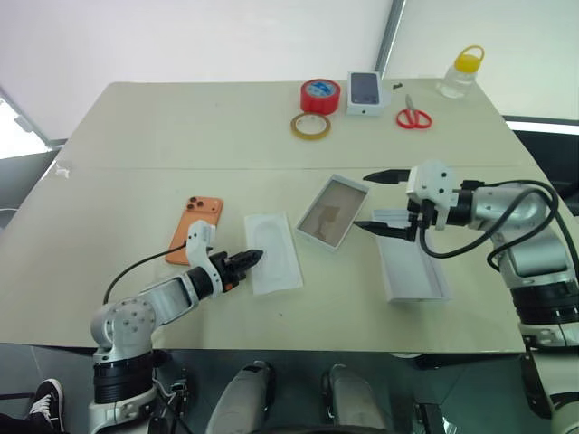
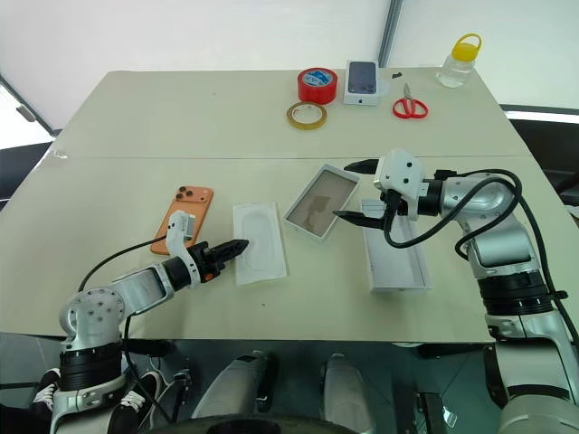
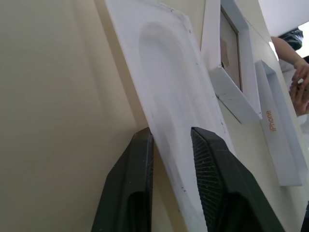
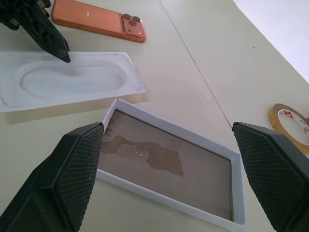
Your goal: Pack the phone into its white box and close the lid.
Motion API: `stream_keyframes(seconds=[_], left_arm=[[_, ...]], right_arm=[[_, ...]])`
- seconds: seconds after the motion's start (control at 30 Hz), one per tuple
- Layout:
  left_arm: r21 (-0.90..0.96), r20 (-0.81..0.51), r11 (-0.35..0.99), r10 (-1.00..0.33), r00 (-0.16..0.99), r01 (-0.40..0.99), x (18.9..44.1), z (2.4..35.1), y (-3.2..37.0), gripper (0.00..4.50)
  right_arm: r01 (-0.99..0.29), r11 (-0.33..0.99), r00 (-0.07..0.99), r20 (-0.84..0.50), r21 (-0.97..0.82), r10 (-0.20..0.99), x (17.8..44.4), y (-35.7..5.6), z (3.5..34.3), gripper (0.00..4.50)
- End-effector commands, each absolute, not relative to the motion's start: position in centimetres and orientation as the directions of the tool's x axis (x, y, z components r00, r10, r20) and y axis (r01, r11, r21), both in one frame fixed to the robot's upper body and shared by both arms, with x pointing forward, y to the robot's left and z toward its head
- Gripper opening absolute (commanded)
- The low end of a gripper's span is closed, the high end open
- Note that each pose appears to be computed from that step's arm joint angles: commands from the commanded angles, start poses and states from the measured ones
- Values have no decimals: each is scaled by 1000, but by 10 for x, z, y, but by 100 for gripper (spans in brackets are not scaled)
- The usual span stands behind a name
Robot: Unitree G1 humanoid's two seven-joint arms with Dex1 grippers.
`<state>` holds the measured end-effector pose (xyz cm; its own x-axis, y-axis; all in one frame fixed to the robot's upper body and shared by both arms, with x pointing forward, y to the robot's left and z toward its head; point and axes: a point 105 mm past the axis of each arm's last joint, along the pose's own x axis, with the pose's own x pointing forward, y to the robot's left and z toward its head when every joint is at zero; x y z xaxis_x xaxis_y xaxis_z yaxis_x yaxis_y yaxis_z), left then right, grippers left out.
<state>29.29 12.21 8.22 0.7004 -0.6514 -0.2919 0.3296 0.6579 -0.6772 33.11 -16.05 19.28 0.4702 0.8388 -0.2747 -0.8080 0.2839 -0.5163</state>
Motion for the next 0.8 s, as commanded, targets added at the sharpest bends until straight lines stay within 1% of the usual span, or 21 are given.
stream_keyframes(seconds=[0.03, 0.17, 0.23, 0.27, 0.3, 0.33, 0.43, 0.5, 0.6, 0.7, 0.8], left_arm=[[-663, -332, 685, -630, 703, 302, 294, 74, 127, 157], [-675, -317, 671, -639, 701, 307, 292, 75, 125, 157], [-678, -316, 667, -644, 697, 310, 291, 74, 123, 98], [-678, -316, 665, -647, 694, 312, 290, 74, 122, 61], [-680, -315, 663, -650, 692, 313, 289, 74, 121, 10], [-681, -315, 662, -650, 692, 312, 288, 74, 121, 4], [-692, -306, 654, -650, 695, 306, 288, 76, 122, 4], [-704, -293, 646, -642, 708, 295, 291, 79, 127, 4], [-681, -290, 673, -609, 738, 288, 297, 86, 139, 4], [-664, -268, 685, -592, 760, 299, 301, 100, 153, 4], [-627, -268, 722, -554, 788, 294, 305, 108, 169, 4]], right_arm=[[-779, 279, 471, -231, -562, 851, 330, -156, 206, 450], [-775, 283, 476, -226, -566, 850, 330, -156, 207, 450], [-774, 283, 476, -226, -567, 850, 330, -156, 207, 450], [-774, 283, 476, -225, -567, 850, 330, -156, 208, 450], [-774, 283, 475, -224, -566, 851, 330, -155, 208, 450], [-775, 283, 474, -223, -566, 852, 329, -155, 208, 450], [-779, 280, 467, -222, -561, 856, 329, -152, 206, 450], [-790, 270, 455, -231, -551, 860, 326, -144, 199, 450], [-852, 276, 414, -250, -445, 875, 321, -120, 180, 450], [-873, 302, 435, -329, -384, 838, 324, -104, 150, 450], [-880, 314, 437, -344, -357, 831, 325, -89, 140, 450]])
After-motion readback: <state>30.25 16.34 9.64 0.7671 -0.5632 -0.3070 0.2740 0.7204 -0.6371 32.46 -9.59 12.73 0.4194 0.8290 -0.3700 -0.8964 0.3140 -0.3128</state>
